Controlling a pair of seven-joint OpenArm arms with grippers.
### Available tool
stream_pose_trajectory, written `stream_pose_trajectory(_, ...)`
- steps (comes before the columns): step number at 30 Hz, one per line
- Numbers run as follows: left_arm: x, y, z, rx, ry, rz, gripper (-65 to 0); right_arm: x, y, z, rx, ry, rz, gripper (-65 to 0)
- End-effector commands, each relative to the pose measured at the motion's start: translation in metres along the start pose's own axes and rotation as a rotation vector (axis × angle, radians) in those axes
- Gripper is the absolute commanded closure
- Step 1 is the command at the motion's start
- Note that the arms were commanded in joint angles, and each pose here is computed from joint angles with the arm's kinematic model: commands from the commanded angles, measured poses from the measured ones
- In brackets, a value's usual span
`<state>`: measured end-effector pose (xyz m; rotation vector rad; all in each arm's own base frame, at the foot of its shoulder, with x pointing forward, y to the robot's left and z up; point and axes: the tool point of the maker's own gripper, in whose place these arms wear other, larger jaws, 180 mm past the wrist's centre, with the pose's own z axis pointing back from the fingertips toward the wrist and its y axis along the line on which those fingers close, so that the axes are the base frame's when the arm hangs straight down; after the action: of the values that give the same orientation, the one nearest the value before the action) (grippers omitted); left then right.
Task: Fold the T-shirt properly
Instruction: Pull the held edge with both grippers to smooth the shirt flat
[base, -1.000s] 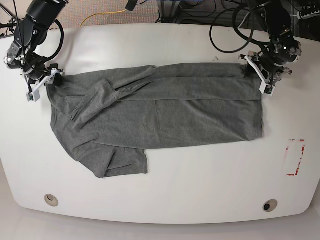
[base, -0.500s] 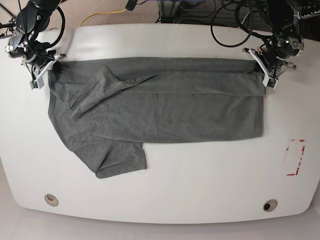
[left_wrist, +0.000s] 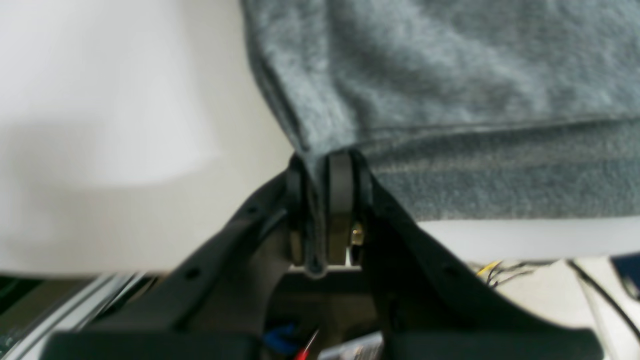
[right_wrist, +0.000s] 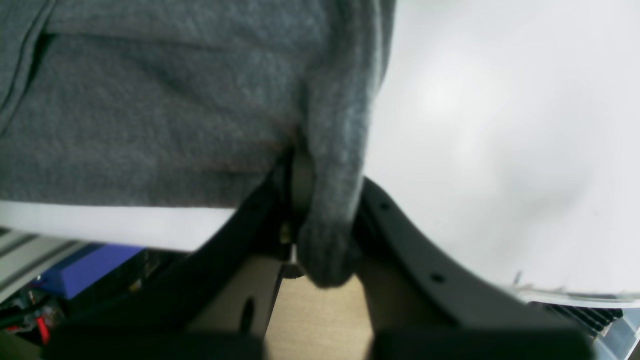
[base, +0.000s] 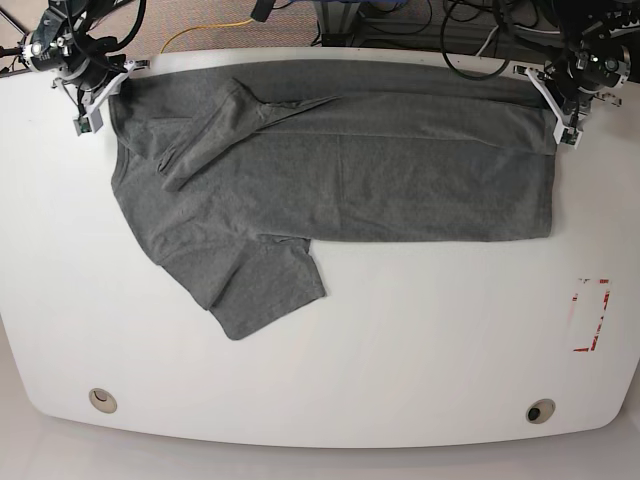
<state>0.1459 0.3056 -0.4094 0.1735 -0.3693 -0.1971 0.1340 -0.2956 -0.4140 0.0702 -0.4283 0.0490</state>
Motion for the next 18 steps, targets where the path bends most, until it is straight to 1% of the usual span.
stream_pose_trajectory(1,-0.002,0.022,0.009,0.069,0.029,-0.020,-8.2,0.004,-0.005,0.012,-0.036,-0.013,0.034,-2.7)
stream_pose_trajectory(2,-0.002,0.022,0.009,0.068,0.030,-0.019,-11.5,0.005,-0.005,0.013,-0.038,-0.015,0.038,-3.3)
stream_pose_trajectory(3,-0.002,0.021,0.009,0.067,0.030,-0.018,-15.1,0.005,-0.005,0.014,-0.039,-0.017,0.041,-5.4)
stream_pose_trajectory(5,-0.003,0.022,0.009,0.068,0.030,-0.017,-22.1,0.000,-0.001,0.014,-0.032,-0.009,0.033,-13.6)
stream_pose_trajectory(6,-0.002,0.022,0.009,0.069,0.029,-0.017,-26.1,-0.001,0.001,0.013,-0.028,-0.009,0.029,-21.4)
stream_pose_trajectory(8,-0.003,0.022,0.009,0.069,0.030,-0.017,-30.7,0.003,0.002,0.015,-0.031,-0.022,0.037,-35.5)
stream_pose_trajectory(10,0.001,0.024,0.011,0.076,0.020,-0.022,-32.9,0.013,0.004,0.020,-0.042,-0.049,0.056,-49.8)
stream_pose_trajectory(12,0.011,0.029,0.018,0.100,-0.006,-0.044,-33.2,0.022,0.009,0.028,-0.053,-0.079,0.083,-60.4)
stream_pose_trajectory(13,0.017,0.030,0.023,0.113,-0.024,-0.055,-33.3,0.025,0.010,0.033,-0.064,-0.091,0.093,-62.1)
stream_pose_trajectory(16,0.030,0.030,0.032,0.130,-0.064,-0.073,-33.3,0.033,0.004,0.045,-0.107,-0.109,0.106,-59.8)
stream_pose_trajectory(18,0.046,0.028,0.037,0.119,-0.121,-0.069,-33.3,0.042,0.001,0.047,-0.117,-0.123,0.100,-58.2)
